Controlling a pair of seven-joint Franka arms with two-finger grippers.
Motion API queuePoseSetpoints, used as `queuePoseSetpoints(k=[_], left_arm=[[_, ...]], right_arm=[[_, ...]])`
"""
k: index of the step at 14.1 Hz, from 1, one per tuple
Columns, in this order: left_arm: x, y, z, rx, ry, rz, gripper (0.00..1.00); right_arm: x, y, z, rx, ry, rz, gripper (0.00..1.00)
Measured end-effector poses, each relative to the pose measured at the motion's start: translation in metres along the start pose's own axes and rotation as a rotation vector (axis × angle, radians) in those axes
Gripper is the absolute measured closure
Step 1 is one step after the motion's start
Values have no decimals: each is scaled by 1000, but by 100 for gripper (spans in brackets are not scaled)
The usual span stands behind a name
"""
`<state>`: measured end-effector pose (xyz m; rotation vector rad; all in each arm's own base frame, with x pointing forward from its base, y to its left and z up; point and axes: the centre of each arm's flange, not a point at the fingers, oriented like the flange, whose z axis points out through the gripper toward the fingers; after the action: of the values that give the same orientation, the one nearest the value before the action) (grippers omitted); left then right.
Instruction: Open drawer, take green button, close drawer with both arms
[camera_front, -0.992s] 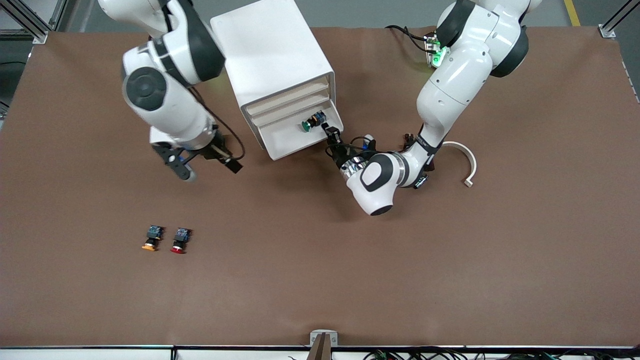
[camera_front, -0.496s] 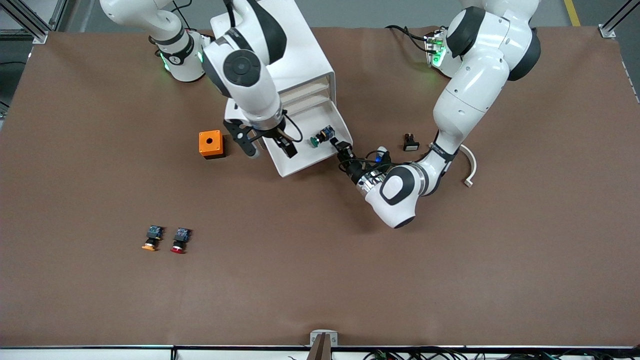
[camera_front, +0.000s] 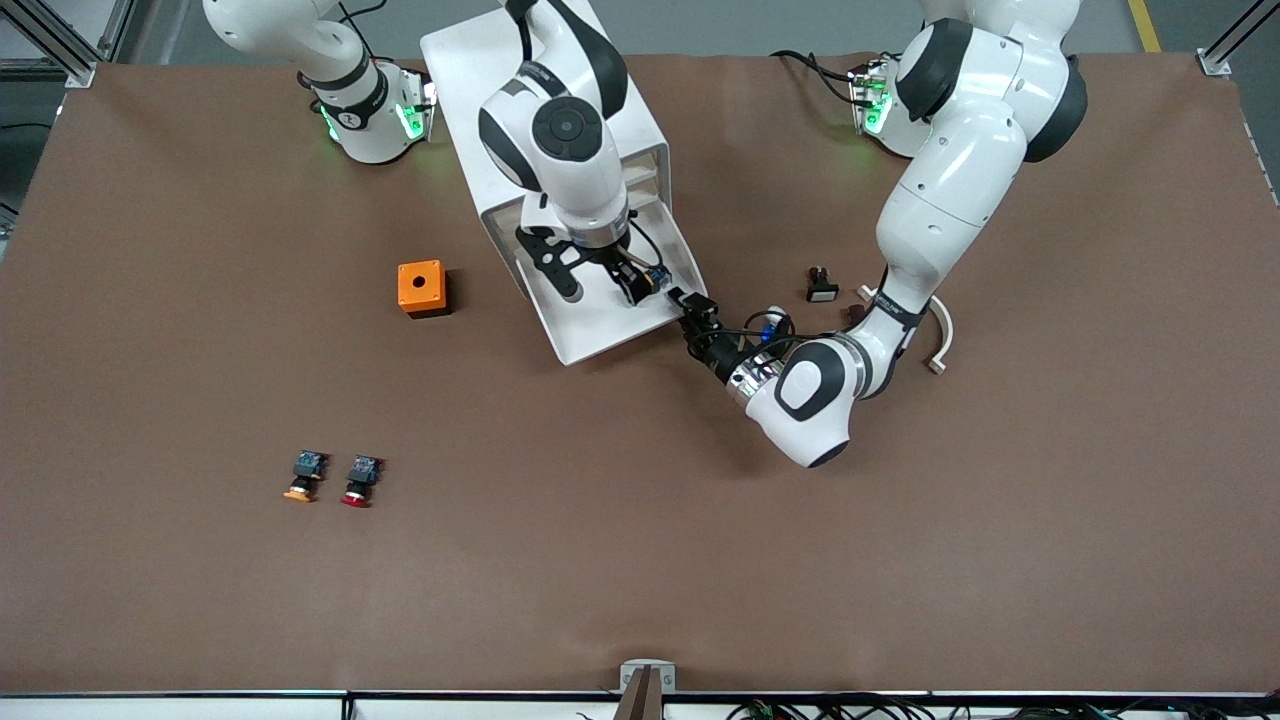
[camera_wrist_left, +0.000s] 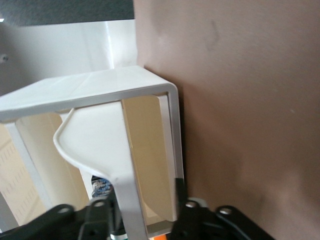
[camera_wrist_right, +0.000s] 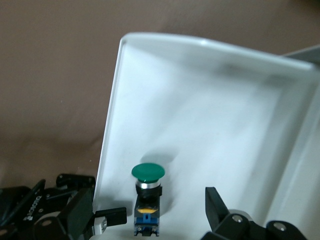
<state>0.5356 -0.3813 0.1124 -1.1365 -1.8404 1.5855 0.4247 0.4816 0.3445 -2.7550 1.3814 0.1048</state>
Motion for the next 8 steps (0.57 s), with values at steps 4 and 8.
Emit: queuePoseSetpoints(k=[4,8], left_arm=[[-5,-4,-15,-21,-18,155,7],[-15,-16,-42,-76,-14,467,0]], right_arm=[[-21,-12,26,-7,7,26,0],[-43,-16,52,-30,16,35,0]])
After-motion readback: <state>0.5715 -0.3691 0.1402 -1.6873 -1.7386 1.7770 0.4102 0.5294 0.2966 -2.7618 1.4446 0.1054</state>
